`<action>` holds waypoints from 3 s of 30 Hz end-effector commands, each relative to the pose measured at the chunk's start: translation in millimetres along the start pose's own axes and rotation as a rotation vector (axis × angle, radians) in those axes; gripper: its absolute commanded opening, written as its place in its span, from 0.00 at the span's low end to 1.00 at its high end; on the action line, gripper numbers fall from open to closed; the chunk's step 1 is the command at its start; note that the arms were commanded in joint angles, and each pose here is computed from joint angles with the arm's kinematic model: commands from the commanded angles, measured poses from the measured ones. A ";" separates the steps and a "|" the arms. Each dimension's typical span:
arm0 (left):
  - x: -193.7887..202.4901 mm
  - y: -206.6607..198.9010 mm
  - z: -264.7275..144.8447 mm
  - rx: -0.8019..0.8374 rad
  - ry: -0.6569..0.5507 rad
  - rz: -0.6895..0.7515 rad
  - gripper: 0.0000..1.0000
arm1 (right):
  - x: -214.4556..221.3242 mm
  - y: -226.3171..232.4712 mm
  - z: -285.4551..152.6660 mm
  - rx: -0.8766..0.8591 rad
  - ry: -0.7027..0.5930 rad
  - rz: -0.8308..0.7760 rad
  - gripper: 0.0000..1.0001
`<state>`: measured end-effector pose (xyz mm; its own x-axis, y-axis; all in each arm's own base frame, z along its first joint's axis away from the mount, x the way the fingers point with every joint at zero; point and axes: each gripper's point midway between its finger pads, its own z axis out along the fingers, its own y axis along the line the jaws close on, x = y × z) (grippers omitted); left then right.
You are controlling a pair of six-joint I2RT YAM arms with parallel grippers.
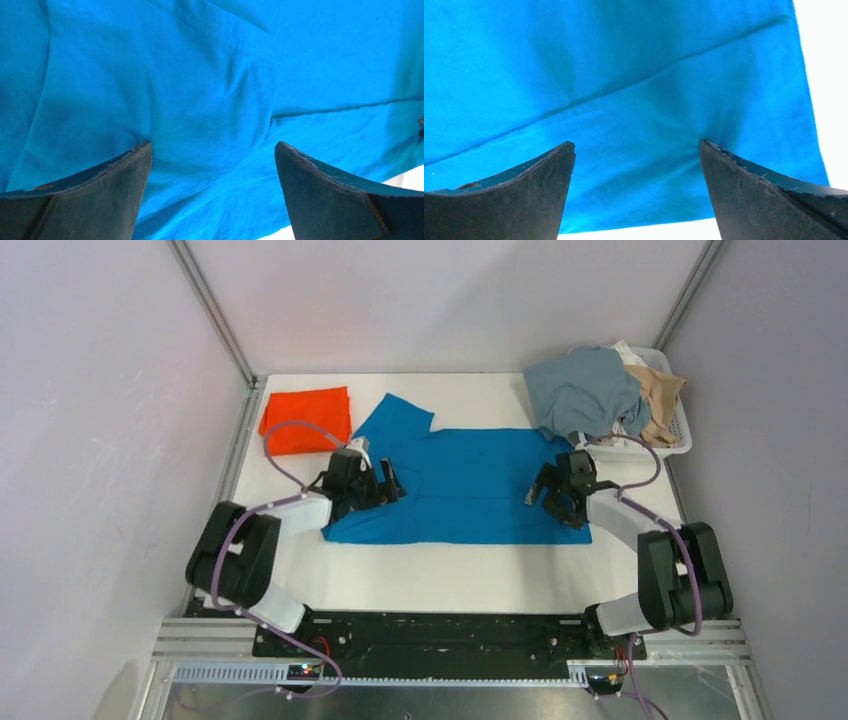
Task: Fold and stack the t-shirts
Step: Fold the flattened tshirt in 1/3 of the way, then grab the side of the flattened tshirt furthest away from the robot with both arms
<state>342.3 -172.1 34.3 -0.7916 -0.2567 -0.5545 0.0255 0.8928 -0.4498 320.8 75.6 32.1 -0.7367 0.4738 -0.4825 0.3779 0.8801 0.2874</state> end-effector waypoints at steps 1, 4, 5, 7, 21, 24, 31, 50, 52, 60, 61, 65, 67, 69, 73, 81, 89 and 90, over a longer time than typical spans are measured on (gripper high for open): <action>88.3 39.0 -24.3 -0.115 0.174 -0.123 1.00 | 36.4 -48.5 -24.4 0.156 0.073 0.022 0.99; 109.9 40.1 -42.7 -0.122 0.169 -0.144 1.00 | 53.0 -58.3 -36.8 0.166 0.092 0.036 0.99; 124.5 46.1 -48.0 -0.138 0.192 -0.148 1.00 | 58.4 -61.3 -41.9 0.162 0.084 0.044 0.99; 142.9 40.6 -57.7 -0.141 0.211 -0.119 1.00 | 70.0 -71.5 -51.7 0.178 0.093 0.060 1.00; 176.2 45.5 -96.5 -0.114 0.168 -0.196 1.00 | 105.7 -89.5 -82.8 0.167 0.068 0.173 1.00; 189.4 54.7 -102.7 -0.130 0.184 -0.217 1.00 | 109.6 -85.4 -85.7 0.150 0.058 0.202 0.99; 167.9 55.8 -106.8 -0.137 0.087 -0.183 1.00 | 122.2 -92.4 -95.1 0.173 0.049 0.218 0.96; -6.7 -22.0 -137.5 -0.112 -0.236 0.019 1.00 | 13.9 -5.7 -146.3 -0.139 -0.276 0.035 1.00; -47.3 -27.4 -135.1 -0.133 -0.265 0.011 1.00 | -4.1 9.2 -150.3 -0.165 -0.320 -0.001 0.99; -156.8 3.6 -36.2 -0.215 -0.147 0.044 1.00 | -30.5 20.8 -136.7 -0.176 -0.369 -0.035 0.99; -161.6 0.7 -26.9 -0.181 -0.129 0.035 1.00 | -31.5 18.7 -135.3 -0.171 -0.365 -0.027 0.99; -179.0 21.2 35.9 -0.202 -0.077 -0.006 1.00 | -28.8 10.4 -127.5 -0.138 -0.334 -0.023 0.99; -191.6 24.4 50.5 -0.222 -0.095 -0.017 1.00 | -27.8 8.6 -125.4 -0.132 -0.324 -0.024 1.00; -196.8 30.7 72.1 -0.234 -0.090 -0.036 1.00 | -26.6 8.5 -124.4 -0.135 -0.315 -0.024 0.99; -191.8 43.5 93.6 -0.276 -0.070 -0.075 1.00 | -24.5 6.9 -125.2 -0.136 -0.309 -0.025 1.00; -149.9 48.5 98.1 -0.276 0.051 -0.139 0.97 | -24.1 3.2 -129.8 -0.142 -0.325 -0.009 1.00; -122.1 42.5 81.0 -0.280 0.115 -0.095 0.85 | -21.1 2.7 -129.6 -0.152 -0.321 -0.004 0.99; -119.3 40.7 78.6 -0.282 0.120 -0.084 0.83 | -21.1 2.7 -129.7 -0.152 -0.321 -0.004 0.99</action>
<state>520.0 -124.4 31.3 -0.7945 -0.3465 -0.4987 -0.2219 0.9301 -0.2927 262.9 64.3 144.9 -0.5332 0.4729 -0.7015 0.2813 0.8811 0.3802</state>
